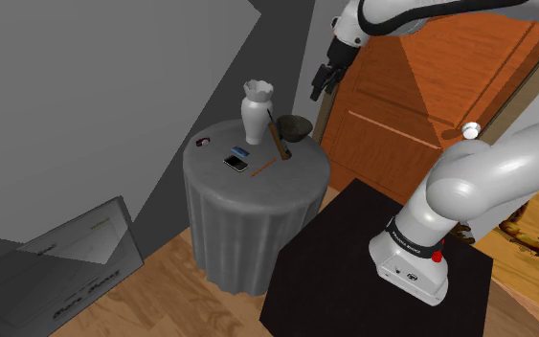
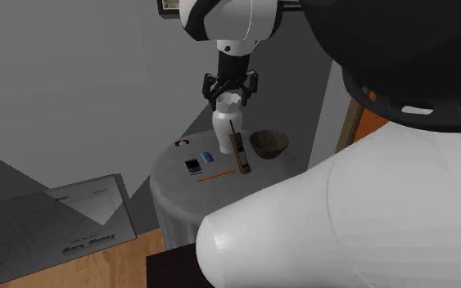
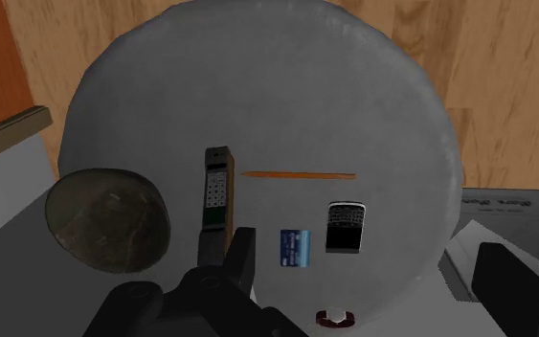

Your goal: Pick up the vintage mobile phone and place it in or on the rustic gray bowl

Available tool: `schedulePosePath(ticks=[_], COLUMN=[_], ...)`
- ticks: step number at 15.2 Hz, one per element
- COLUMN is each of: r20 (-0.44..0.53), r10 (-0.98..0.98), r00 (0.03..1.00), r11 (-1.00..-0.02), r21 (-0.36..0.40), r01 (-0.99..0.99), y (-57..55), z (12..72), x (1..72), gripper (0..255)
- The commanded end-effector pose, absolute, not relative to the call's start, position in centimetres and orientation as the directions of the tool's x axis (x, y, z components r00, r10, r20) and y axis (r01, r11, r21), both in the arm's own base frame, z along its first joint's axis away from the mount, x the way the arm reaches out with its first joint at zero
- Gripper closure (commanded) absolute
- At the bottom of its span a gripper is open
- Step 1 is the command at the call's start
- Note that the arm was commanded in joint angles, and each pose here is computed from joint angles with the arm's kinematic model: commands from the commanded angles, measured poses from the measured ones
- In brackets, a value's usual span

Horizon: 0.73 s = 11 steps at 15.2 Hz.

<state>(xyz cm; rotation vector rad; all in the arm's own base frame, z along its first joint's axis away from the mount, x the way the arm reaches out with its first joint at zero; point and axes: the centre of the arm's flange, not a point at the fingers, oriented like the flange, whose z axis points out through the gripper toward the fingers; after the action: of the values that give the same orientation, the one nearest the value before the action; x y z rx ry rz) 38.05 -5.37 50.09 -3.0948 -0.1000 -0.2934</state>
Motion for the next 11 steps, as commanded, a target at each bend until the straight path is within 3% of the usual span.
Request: schedulePosePath(ticks=[1,11], r20=[0.201,0.248], r10=[0.081,0.174], r00=[0.976,0.953], r11=[-0.996,-0.984], r21=[-0.016,0.023], r01=[0.086,0.174], y=[-6.4,-10.5], z=[48.2,39.2], x=[39.5,47.5], gripper=[0,0])
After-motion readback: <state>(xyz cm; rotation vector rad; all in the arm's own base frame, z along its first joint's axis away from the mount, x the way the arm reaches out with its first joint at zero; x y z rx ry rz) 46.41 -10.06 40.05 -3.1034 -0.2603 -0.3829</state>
